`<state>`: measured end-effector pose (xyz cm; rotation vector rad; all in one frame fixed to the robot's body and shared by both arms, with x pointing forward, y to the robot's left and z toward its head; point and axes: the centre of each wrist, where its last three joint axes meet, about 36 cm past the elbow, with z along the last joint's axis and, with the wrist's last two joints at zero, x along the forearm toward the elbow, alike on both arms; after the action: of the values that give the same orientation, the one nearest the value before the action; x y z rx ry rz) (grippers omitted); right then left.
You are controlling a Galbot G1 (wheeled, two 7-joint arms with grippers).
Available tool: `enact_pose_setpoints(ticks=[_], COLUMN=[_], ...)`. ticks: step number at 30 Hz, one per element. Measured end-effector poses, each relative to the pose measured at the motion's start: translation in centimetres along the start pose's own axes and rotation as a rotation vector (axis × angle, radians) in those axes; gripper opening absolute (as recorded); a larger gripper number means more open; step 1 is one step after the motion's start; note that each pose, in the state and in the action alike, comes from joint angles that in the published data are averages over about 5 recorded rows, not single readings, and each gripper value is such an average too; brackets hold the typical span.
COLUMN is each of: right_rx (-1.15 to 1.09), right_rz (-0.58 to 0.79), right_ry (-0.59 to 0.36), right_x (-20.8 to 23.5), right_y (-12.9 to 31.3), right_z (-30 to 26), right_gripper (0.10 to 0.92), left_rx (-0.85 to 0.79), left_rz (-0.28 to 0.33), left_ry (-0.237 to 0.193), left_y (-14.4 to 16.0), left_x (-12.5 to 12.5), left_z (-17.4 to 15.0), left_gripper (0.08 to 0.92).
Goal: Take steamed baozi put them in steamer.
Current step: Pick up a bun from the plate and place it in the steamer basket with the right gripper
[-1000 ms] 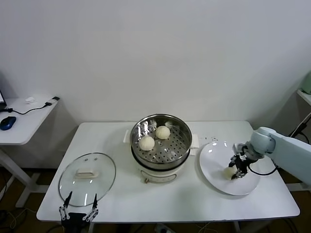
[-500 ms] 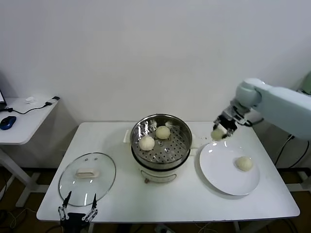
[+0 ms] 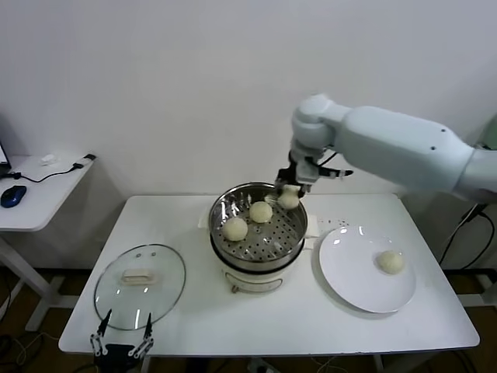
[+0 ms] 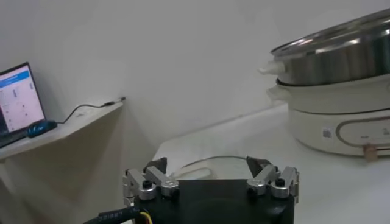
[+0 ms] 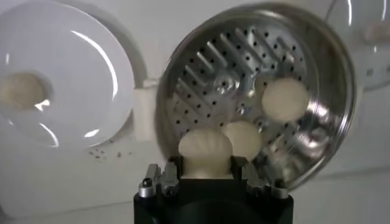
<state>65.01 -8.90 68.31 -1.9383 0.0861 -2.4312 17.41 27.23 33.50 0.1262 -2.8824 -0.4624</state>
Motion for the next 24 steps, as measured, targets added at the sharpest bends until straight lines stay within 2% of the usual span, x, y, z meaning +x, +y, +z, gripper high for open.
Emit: enact_pose_setpoints(ticks=[10, 24], right_rx=[0.134, 0.164], right_rz=[-0.010, -0.001], right_ry=[-0.088, -0.171], right_x=[-4.8, -8.8], right_y=[-3.9, -5.7], right_z=[-3.0, -4.8], right_gripper=[0.543, 0.553], left_rx=[0.007, 0.008], left_rz=[-0.002, -0.006], left_ry=[0.016, 0.028], left_y=[-0.2, -0.3], left_x=[0.1, 0.2], left_z=[0.6, 1.2], left_gripper=[0.823, 0.823])
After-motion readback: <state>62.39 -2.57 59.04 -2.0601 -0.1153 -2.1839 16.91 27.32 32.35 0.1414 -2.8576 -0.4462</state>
